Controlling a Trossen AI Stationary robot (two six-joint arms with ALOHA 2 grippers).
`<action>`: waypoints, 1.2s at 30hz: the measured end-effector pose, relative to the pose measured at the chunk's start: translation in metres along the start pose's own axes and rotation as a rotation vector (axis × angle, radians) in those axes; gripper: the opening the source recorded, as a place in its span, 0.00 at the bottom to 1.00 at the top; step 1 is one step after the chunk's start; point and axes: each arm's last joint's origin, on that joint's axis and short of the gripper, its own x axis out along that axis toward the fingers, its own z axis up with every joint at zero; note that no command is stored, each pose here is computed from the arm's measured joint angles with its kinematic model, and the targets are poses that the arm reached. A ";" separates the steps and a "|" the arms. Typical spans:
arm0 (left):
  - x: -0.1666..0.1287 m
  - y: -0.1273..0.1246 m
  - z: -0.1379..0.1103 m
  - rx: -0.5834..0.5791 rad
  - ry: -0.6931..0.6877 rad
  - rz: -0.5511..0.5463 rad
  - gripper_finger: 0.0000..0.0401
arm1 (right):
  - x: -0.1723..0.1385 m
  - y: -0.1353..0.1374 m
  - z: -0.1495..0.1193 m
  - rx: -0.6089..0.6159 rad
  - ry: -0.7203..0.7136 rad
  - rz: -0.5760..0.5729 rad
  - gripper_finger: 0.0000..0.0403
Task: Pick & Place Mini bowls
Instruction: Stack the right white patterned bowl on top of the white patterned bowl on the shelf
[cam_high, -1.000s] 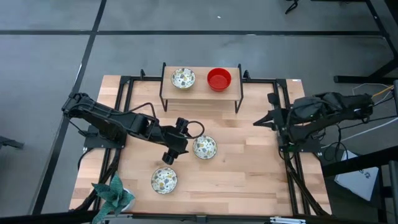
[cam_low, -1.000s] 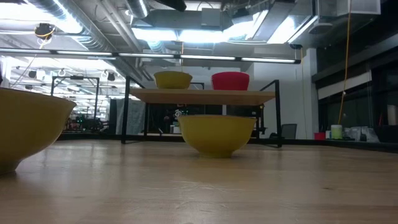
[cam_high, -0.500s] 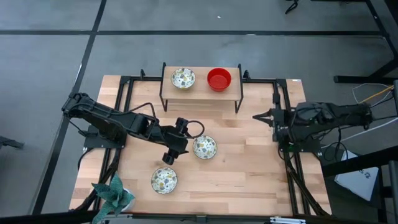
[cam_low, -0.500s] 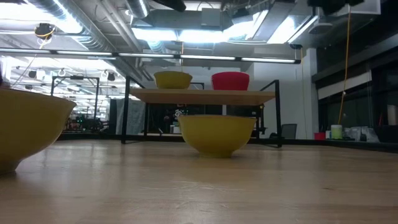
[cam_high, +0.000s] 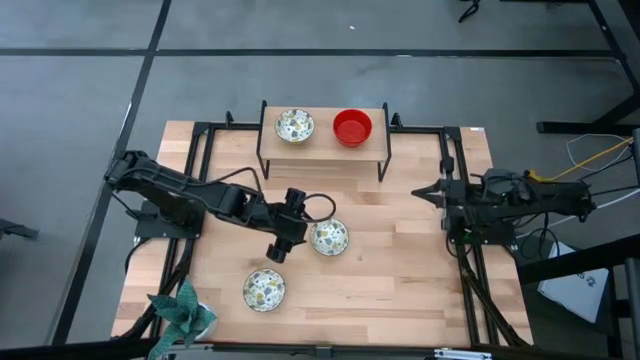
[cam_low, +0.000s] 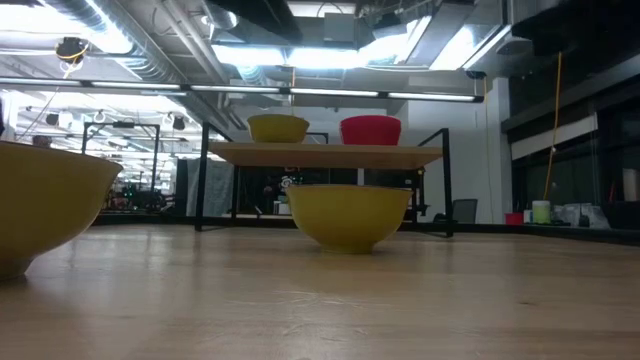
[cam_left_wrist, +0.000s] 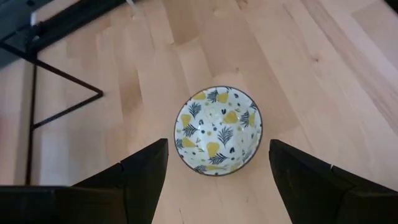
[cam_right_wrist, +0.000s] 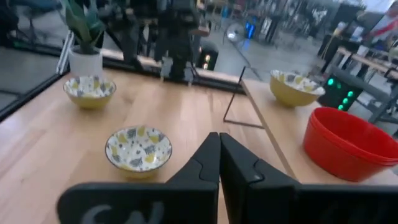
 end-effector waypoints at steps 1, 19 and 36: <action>0.003 0.001 -0.001 -0.002 0.007 -0.004 0.68 | 0.000 0.001 -0.004 0.006 -0.013 0.001 0.01; 0.047 -0.012 -0.004 0.078 0.041 -0.201 0.68 | 0.005 0.014 -0.054 0.095 -0.076 0.039 0.01; 0.107 -0.020 -0.022 0.149 0.145 -0.231 0.68 | 0.005 0.014 -0.054 0.094 -0.076 0.037 0.01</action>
